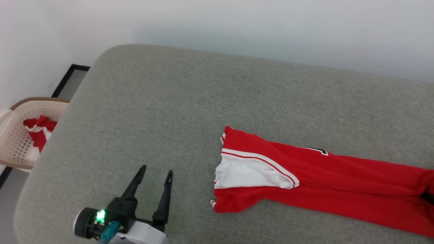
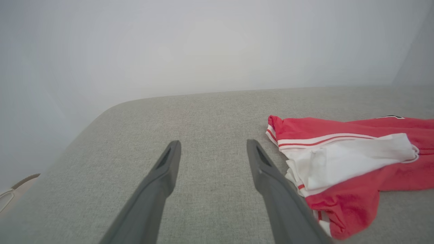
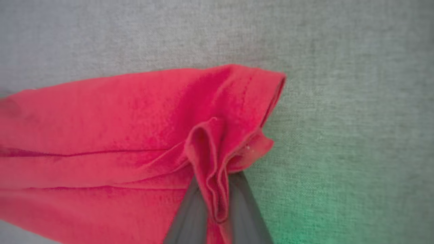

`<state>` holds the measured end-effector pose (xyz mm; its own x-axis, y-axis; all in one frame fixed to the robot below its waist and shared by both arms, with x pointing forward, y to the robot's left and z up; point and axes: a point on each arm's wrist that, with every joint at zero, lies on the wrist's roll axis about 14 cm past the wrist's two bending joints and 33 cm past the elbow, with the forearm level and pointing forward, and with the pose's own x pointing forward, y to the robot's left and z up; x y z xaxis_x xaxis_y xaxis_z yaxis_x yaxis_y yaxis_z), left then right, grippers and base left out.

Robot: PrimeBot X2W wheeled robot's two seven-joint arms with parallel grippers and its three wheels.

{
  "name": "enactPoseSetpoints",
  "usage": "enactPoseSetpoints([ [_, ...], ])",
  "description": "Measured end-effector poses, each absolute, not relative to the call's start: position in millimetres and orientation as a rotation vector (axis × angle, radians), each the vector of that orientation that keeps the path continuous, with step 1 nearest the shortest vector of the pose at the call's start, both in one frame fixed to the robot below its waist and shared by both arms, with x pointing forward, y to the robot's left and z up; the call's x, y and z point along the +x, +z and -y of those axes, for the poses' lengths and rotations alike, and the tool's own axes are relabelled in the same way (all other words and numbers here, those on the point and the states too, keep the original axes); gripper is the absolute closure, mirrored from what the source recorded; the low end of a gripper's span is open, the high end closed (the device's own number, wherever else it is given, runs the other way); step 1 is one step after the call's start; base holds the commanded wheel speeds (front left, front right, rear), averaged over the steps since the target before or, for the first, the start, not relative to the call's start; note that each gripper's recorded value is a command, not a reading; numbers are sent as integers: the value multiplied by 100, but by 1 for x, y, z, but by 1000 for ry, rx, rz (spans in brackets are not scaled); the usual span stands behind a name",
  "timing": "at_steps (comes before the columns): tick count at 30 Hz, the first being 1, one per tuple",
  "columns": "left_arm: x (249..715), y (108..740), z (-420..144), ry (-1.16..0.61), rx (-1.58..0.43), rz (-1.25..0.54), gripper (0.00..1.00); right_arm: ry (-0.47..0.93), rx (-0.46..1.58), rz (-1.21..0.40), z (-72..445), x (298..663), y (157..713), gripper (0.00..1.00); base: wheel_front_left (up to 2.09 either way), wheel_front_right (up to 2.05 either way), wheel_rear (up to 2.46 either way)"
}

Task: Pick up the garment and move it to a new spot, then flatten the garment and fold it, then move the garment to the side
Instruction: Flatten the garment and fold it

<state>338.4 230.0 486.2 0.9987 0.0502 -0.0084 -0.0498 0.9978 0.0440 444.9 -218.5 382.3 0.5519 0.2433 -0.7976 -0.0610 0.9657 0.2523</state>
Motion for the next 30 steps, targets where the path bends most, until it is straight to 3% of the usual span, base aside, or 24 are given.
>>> enactPoseSetpoints([
  [7,350,486,-219,9,49,-4,0,106,260,-854,245,450,397,100,0,0,0],
  [22,392,497,-189,-74,-14,56,0,-321,225,-607,424,420,462,100,0,0,0],
  [27,400,490,-175,-115,-24,41,0,-286,215,-586,415,422,467,100,0,0,0],
  [30,400,487,-172,-122,-29,32,0,-135,223,-626,361,427,456,100,0,0,0],
])
